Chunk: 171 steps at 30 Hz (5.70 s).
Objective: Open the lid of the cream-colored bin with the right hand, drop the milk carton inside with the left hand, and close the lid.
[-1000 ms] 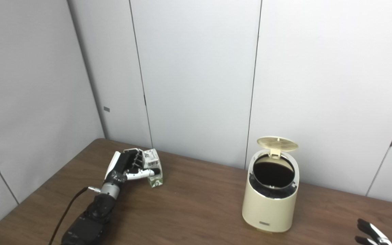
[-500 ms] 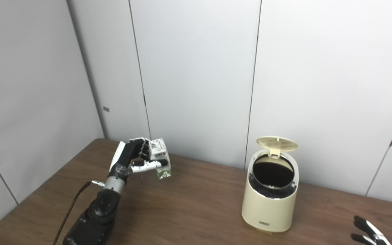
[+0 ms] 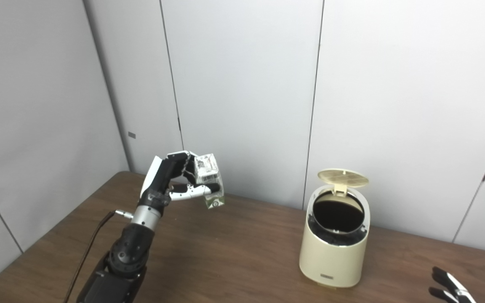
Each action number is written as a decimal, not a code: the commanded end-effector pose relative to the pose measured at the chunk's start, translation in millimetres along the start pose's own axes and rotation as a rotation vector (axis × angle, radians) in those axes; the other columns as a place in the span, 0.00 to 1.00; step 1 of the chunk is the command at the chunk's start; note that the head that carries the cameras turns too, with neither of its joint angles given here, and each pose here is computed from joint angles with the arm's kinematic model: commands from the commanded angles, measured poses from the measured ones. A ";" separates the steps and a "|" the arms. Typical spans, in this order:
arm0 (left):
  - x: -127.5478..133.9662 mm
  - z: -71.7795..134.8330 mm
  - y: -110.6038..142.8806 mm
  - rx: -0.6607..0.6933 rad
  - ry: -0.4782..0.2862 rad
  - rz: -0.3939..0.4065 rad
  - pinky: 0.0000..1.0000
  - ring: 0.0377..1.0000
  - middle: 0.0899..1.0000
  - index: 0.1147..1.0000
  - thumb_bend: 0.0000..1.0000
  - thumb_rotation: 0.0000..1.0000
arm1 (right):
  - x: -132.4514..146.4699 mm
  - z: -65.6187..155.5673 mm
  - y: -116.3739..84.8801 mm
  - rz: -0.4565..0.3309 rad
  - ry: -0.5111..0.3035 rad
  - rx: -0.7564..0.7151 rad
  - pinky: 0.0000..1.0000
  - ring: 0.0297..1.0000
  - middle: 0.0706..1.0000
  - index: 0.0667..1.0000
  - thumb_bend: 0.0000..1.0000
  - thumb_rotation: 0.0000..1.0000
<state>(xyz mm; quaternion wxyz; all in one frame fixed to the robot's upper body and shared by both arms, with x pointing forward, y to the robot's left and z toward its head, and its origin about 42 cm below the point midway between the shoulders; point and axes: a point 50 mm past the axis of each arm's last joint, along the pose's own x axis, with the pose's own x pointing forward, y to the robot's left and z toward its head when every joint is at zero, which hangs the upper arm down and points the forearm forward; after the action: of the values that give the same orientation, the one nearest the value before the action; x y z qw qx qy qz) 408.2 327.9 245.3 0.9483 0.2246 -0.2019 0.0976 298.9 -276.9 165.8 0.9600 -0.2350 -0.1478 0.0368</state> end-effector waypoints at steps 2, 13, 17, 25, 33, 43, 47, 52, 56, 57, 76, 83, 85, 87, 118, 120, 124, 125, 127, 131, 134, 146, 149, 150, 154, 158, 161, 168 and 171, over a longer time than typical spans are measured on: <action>12.5 33.4 7.0 0.010 -0.107 0.026 0.43 0.48 0.43 0.44 0.52 0.00 | 9.0 16.1 -5.7 -0.034 -0.071 -0.009 0.70 0.83 0.89 0.88 0.73 0.49; 5.5 65.6 -6.3 0.012 -0.221 -0.018 0.50 0.50 0.43 0.43 0.52 0.00 | 11.5 24.9 -2.9 -0.052 -0.077 -0.006 0.72 0.83 0.88 0.88 0.65 0.28; 3.2 75.7 -11.7 -0.022 -0.263 -0.042 0.51 0.50 0.43 0.43 0.52 0.00 | 12.1 29.3 -2.8 -0.046 -0.079 -0.011 0.73 0.84 0.89 0.89 0.63 0.19; 3.3 90.6 -22.1 -0.074 -0.321 -0.073 0.49 0.49 0.43 0.44 0.52 0.00 | 15.5 33.2 -1.4 -0.043 -0.094 -0.047 0.72 0.82 0.88 0.87 0.67 0.13; 6.7 100.7 -38.2 -0.118 -0.374 -0.112 0.48 0.48 0.43 0.44 0.52 0.00 | 17.3 36.1 2.2 -0.054 -0.102 -0.063 0.69 0.80 0.86 0.86 0.69 0.08; 12.8 113.0 -66.2 -0.189 -0.403 -0.166 0.48 0.48 0.43 0.44 0.52 0.00 | 15.0 31.9 8.1 -0.056 -0.085 -0.063 0.70 0.81 0.87 0.87 0.70 0.15; 16.8 117.6 -79.6 -0.214 -0.412 -0.181 0.48 0.48 0.43 0.44 0.52 0.00 | 14.7 30.3 10.3 -0.051 -0.074 -0.061 0.71 0.82 0.87 0.87 0.70 0.20; 22.4 121.8 -92.5 -0.229 -0.430 -0.199 0.47 0.48 0.43 0.44 0.52 0.00 | 16.6 27.8 12.6 -0.052 -0.081 -0.068 0.70 0.80 0.86 0.87 0.73 0.25; 26.4 123.3 -100.9 -0.222 -0.434 -0.207 0.46 0.48 0.43 0.44 0.52 0.00 | 17.8 27.4 13.7 -0.048 -0.080 -0.064 0.71 0.81 0.86 0.86 0.74 0.28; 27.0 123.2 -102.1 -0.221 -0.433 -0.209 0.46 0.48 0.43 0.44 0.52 0.00 | 17.9 27.6 14.0 -0.048 -0.081 -0.063 0.71 0.81 0.86 0.86 0.74 0.28; 31.1 111.7 -137.8 -0.236 -0.425 -0.232 0.45 0.48 0.43 0.44 0.52 0.00 | 15.5 35.1 15.9 -0.056 -0.080 -0.101 0.69 0.80 0.86 0.86 0.72 0.22; 31.4 103.6 -151.9 -0.239 -0.454 -0.229 0.45 0.47 0.43 0.44 0.52 0.00 | 16.7 40.3 18.5 -0.052 -0.078 -0.101 0.70 0.80 0.86 0.86 0.71 0.22; 31.4 101.4 -155.5 -0.236 -0.469 -0.219 0.45 0.46 0.42 0.44 0.52 0.00 | 16.5 41.8 19.2 -0.050 -0.076 -0.100 0.71 0.80 0.86 0.86 0.71 0.22; 31.6 100.3 -158.7 -0.228 -0.476 -0.207 0.45 0.46 0.42 0.45 0.52 0.00 | 16.3 43.4 20.1 -0.050 -0.080 -0.102 0.71 0.80 0.86 0.86 0.71 0.23; 34.0 80.0 -195.4 -0.116 -0.465 0.033 0.46 0.46 0.43 0.44 0.52 0.00 | 8.0 47.8 30.6 -0.078 -0.062 -0.098 0.72 0.81 0.86 0.87 0.71 0.29; 32.5 78.0 -199.8 -0.119 -0.452 0.022 0.46 0.46 0.43 0.43 0.52 0.00 | 6.8 48.6 30.5 -0.080 -0.062 -0.102 0.72 0.81 0.86 0.87 0.70 0.29; 29.0 74.3 -207.8 -0.127 -0.424 -0.001 0.47 0.46 0.43 0.43 0.52 0.00 | 5.7 48.3 29.0 -0.088 -0.066 -0.098 0.70 0.80 0.86 0.86 0.71 0.30; 28.1 73.5 -210.0 -0.127 -0.418 -0.004 0.47 0.46 0.43 0.43 0.52 0.00 | 5.4 48.1 28.4 -0.089 -0.067 -0.096 0.70 0.80 0.86 0.86 0.71 0.29; 26.3 72.5 -214.3 -0.130 -0.407 -0.013 0.47 0.46 0.43 0.43 0.52 0.00 | 4.6 46.8 27.0 -0.089 -0.071 -0.100 0.70 0.80 0.86 0.86 0.71 0.29; 23.4 72.2 -221.0 -0.145 -0.386 -0.035 0.49 0.47 0.43 0.43 0.52 0.00 | 3.0 44.0 25.8 -0.088 -0.069 -0.104 0.71 0.80 0.86 0.87 0.71 0.33; 21.3 72.2 -225.6 -0.152 -0.376 -0.045 0.49 0.47 0.43 0.43 0.52 0.00 | 2.6 42.0 25.4 -0.089 -0.063 -0.105 0.70 0.80 0.86 0.87 0.71 0.35; 13.3 62.6 -236.2 -0.122 -0.347 -0.086 0.46 0.47 0.43 0.43 0.52 0.00 | 3.4 42.2 23.9 -0.094 -0.064 -0.110 0.71 0.80 0.86 0.87 0.72 0.35; 13.4 58.7 -235.9 -0.097 -0.346 -0.112 0.48 0.50 0.44 0.43 0.52 0.00 | 2.9 43.8 23.0 -0.092 -0.061 -0.110 0.71 0.80 0.86 0.87 0.72 0.35; 13.7 57.5 -235.8 -0.084 -0.349 -0.122 0.52 0.54 0.45 0.42 0.52 0.00 | 2.8 43.9 22.7 -0.091 -0.060 -0.111 0.71 0.80 0.86 0.87 0.72 0.35; 15.5 52.8 -235.1 -0.025 -0.361 -0.142 0.63 0.67 0.65 0.63 0.77 0.19 | 3.5 43.5 22.9 -0.092 -0.062 -0.105 0.71 0.80 0.86 0.87 0.72 0.35; 16.7 52.3 -232.3 -0.008 -0.365 -0.139 0.67 0.73 0.75 0.76 0.83 0.26 | 4.6 42.9 23.1 -0.092 -0.065 -0.103 0.71 0.80 0.86 0.87 0.72 0.33; 17.9 52.9 -229.3 -0.005 -0.371 -0.135 0.67 0.74 0.76 0.78 0.84 0.25 | 6.1 42.4 23.3 -0.093 -0.068 -0.104 0.71 0.80 0.86 0.86 0.72 0.32; 19.0 55.0 -223.9 -0.017 -0.374 -0.128 0.66 0.74 0.76 0.76 0.85 0.21 | 8.7 43.3 23.8 -0.093 -0.073 -0.103 0.72 0.80 0.86 0.86 0.72 0.29; 18.8 56.4 -222.4 -0.025 -0.379 -0.124 0.66 0.74 0.75 0.76 0.85 0.20 | 9.2 43.5 23.6 -0.092 -0.073 -0.102 0.72 0.80 0.86 0.86 0.72 0.28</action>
<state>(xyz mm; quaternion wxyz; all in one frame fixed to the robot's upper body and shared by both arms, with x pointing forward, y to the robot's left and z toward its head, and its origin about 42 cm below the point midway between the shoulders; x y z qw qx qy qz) 461.6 110.6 198.2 0.9048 0.2382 -0.3529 -0.0073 290.2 -236.7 177.2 0.9480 -0.2801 -0.1511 -0.0009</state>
